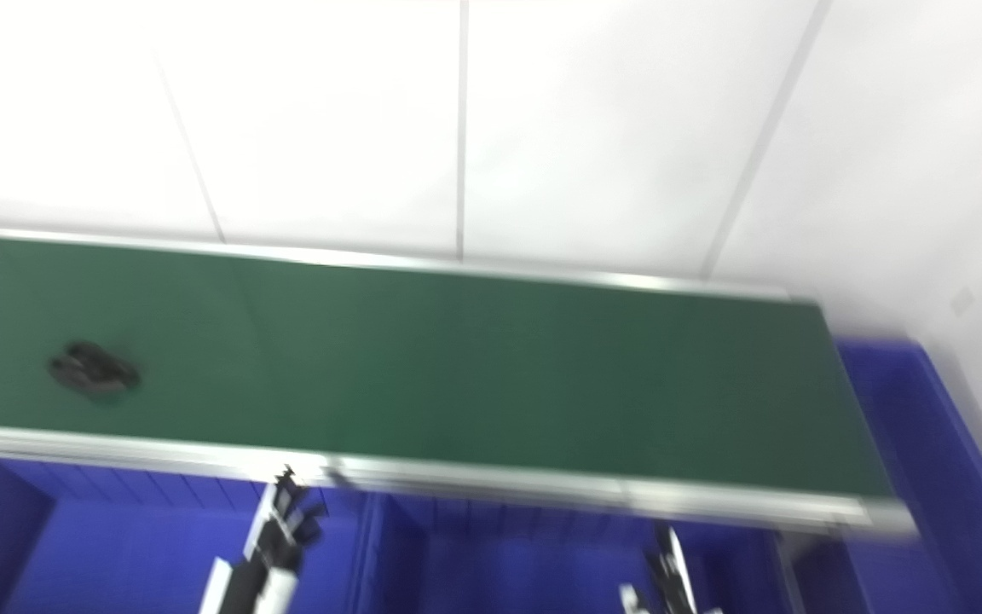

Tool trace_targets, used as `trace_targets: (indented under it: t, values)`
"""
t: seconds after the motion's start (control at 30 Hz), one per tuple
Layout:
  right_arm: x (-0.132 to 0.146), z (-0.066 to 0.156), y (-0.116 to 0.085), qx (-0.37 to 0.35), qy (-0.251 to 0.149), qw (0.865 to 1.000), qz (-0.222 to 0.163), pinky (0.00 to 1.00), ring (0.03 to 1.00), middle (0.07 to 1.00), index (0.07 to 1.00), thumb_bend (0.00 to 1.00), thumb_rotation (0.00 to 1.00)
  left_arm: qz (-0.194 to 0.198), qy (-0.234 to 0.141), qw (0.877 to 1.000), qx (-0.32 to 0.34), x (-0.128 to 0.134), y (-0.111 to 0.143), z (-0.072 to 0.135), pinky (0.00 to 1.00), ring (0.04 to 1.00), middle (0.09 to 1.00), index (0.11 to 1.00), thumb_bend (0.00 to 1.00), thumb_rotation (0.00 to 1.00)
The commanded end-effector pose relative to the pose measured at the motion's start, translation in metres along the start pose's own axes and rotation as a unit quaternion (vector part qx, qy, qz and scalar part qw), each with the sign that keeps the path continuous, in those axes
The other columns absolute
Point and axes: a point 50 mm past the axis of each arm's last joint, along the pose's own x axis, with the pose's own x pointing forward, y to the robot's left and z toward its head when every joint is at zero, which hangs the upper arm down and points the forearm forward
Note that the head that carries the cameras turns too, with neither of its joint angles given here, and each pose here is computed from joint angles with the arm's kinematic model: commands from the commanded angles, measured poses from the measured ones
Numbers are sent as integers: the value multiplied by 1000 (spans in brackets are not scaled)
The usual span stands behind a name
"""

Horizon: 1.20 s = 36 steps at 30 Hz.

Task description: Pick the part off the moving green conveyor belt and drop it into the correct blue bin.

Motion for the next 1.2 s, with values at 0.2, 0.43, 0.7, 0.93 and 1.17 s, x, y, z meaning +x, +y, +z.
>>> trace_targets:
  t: [0.2, 0.43, 0.7, 0.93, 1.17]
  values:
    - [7, 2, -15, 0, -37, 999, -2, 1000, 997, 1000, 1000, 531, 1000, -3, -46, 999, 1, 9, -19, 11, 784, 857, 951, 1000, 755, 873]
    - [8, 1, -21, 3, -35, 999, 2, 1000, 1000, 1000, 1000, 520, 1000, -3, -50, 999, -2, 9, -25, 11, 760, 851, 941, 1000, 766, 853]
    - [9, 1, -23, 0, -45, 999, 3, 1000, 1000, 1000, 1000, 501, 994, -6, -42, 999, -9, 9, -26, 13, 754, 860, 940, 1000, 810, 825]
    - [9, 15, -17, -47, -76, 996, -1, 986, 969, 1000, 1000, 537, 872, -7, -49, 999, -4, 10, -20, 19, 754, 860, 945, 1000, 822, 822]
    - [14, 57, -10, -124, -170, 978, -13, 861, 930, 1000, 1000, 716, 663, -5, -53, 999, -2, 12, -12, 24, 835, 880, 957, 1000, 774, 843]
